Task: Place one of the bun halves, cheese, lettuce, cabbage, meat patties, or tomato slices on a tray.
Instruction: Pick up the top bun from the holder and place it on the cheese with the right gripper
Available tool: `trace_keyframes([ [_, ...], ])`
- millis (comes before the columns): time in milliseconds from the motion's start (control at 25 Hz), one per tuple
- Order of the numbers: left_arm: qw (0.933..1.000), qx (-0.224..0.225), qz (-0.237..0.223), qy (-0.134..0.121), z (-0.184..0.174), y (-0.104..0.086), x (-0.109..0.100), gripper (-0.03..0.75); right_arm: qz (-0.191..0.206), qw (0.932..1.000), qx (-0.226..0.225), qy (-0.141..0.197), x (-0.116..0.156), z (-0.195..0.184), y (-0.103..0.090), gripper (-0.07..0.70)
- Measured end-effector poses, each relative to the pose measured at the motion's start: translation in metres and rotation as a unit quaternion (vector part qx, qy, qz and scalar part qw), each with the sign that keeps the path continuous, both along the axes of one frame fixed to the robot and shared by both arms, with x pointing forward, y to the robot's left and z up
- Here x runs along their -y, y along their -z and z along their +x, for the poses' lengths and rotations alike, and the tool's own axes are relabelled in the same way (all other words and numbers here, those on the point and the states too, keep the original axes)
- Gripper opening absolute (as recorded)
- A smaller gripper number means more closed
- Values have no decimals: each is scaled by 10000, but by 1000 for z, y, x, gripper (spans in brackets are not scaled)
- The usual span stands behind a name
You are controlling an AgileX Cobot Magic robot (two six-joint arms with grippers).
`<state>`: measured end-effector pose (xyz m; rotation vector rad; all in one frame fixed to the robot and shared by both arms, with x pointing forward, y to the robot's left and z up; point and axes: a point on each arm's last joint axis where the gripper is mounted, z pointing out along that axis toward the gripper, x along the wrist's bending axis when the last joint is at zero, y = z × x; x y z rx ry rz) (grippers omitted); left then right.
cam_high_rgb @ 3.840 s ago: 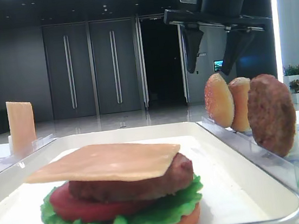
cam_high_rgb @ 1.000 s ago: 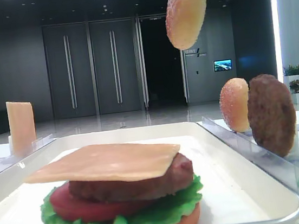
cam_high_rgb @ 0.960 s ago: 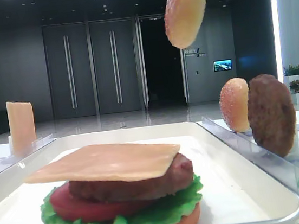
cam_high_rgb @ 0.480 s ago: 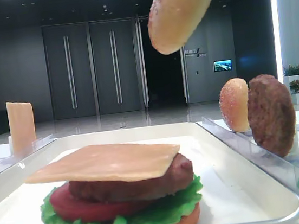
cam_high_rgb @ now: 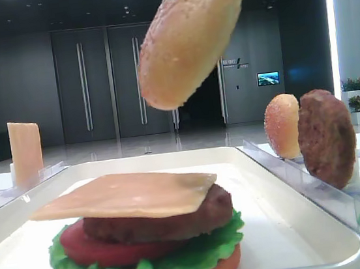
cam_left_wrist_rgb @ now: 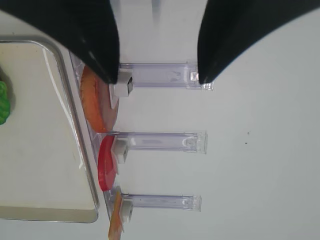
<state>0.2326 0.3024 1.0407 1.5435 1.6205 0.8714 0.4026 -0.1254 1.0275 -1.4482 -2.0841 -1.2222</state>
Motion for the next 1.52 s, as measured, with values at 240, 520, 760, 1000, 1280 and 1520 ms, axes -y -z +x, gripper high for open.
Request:
trace_keyframes([
  [240,10000,0,0,0,0,0,0,391,313,9993,-199,-41,-13,12,15,197],
  [520,10000,0,0,0,0,0,0,391,1073,9922,-452,-450,-31,19,29,196],
  [760,10000,0,0,0,0,0,0,391,1266,9882,-696,-510,-38,24,42,196],
  [1000,10000,0,0,0,0,0,0,391,1330,9843,-1030,-529,-37,30,56,196],
  [1280,10000,0,0,0,0,0,0,391,1366,9838,-1101,-375,-28,36,59,195],
  [1520,10000,0,0,0,0,0,0,391,1351,9831,-1187,-347,-22,35,63,194],
])
